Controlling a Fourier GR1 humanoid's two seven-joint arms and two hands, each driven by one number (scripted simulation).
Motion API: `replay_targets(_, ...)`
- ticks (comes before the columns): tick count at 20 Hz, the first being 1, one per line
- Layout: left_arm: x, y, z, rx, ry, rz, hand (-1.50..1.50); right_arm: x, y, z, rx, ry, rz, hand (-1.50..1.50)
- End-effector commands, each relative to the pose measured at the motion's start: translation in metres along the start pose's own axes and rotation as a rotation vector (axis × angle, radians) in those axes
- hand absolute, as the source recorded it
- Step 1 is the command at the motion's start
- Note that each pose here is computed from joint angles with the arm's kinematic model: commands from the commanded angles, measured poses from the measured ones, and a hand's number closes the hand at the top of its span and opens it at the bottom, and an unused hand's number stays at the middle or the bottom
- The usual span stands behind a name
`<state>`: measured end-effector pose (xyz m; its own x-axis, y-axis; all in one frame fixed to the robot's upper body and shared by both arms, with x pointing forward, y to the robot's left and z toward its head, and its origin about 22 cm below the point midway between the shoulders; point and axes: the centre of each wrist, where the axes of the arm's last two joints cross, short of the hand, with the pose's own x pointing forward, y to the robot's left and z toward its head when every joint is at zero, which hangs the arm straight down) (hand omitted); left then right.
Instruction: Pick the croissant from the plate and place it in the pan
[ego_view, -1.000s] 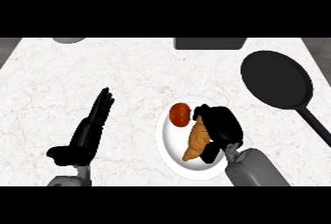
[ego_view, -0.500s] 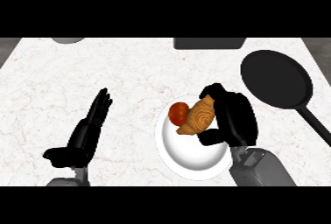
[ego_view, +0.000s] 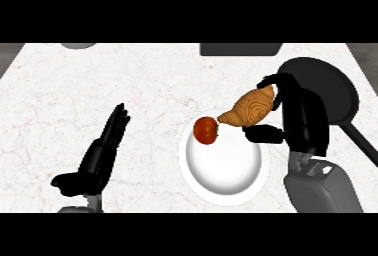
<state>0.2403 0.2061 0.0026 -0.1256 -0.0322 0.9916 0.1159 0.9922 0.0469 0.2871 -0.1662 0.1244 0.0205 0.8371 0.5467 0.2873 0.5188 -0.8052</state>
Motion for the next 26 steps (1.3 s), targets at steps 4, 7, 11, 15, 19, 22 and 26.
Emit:
replay_targets(4,0.007,0.006,0.004,0.0,-0.018,0.006,0.0,-0.074,-0.007,-0.032,-0.127,0.123,-0.1,1.5)
replay_targets(7,0.0,0.002,0.008,0.0,-0.002,-0.003,0.0,-0.089,-0.008,-0.064,-0.18,0.11,-0.064,1.5)
replay_targets(11,0.006,-0.006,-0.005,-0.004,-0.007,0.002,0.0,-0.126,-0.011,-0.081,-0.283,0.103,0.083,1.5)
replay_targets(15,0.011,-0.012,-0.011,-0.034,-0.006,0.011,0.0,-0.164,-0.007,-0.085,-0.374,0.115,0.095,1.5)
replay_targets(19,0.003,0.0,-0.013,-0.028,0.0,-0.007,0.0,-0.176,-0.031,-0.127,-0.447,0.151,-0.005,1.5)
replay_targets(22,0.006,-0.019,-0.015,-0.03,-0.022,0.002,0.0,-0.191,-0.02,-0.129,-0.447,0.134,0.018,1.5)
replay_targets(26,0.009,-0.022,-0.017,-0.047,-0.037,-0.013,0.0,-0.214,-0.046,-0.136,-0.467,0.141,-0.002,1.5)
